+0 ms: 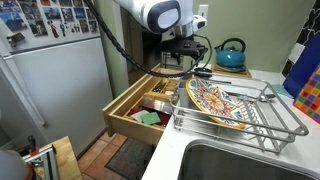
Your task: Move the spoon to the right
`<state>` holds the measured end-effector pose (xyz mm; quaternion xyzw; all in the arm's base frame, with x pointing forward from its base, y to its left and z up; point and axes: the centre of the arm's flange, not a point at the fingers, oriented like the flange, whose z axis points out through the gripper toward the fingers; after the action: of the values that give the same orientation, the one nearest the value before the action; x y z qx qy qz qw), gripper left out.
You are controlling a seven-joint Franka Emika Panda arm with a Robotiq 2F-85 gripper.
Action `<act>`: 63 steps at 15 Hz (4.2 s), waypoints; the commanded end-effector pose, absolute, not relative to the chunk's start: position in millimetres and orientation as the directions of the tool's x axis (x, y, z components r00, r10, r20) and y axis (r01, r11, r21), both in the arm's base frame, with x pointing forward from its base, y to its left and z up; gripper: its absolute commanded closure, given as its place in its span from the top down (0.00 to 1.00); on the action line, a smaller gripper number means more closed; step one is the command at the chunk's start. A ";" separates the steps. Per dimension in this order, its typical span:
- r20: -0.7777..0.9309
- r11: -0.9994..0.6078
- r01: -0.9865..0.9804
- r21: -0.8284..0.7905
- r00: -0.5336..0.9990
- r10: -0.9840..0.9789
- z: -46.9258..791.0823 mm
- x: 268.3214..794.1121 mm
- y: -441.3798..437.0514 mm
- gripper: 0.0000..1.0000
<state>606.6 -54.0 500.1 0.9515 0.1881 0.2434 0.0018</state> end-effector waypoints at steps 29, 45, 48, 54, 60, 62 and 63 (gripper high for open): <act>0.476 -0.869 0.428 0.250 0.727 0.495 525.2 605.4 -54.7 0.07; 0.419 -0.903 0.369 0.221 0.800 0.430 487.9 602.3 -53.8 0.34; 0.425 -0.912 0.354 0.206 0.807 0.410 486.6 600.6 -53.0 0.12; 0.432 -0.916 0.343 0.208 0.808 0.401 491.0 598.3 -51.3 0.07; 0.464 -0.913 0.343 0.222 0.787 0.408 522.2 588.0 -44.0 0.08; 0.471 -0.911 0.341 0.233 0.780 0.412 533.1 584.2 -43.1 0.07; 0.476 -0.910 0.341 0.236 0.776 0.414 536.8 582.8 -43.3 0.07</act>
<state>598.1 -45.0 525.8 0.9405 0.2026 0.2659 0.0608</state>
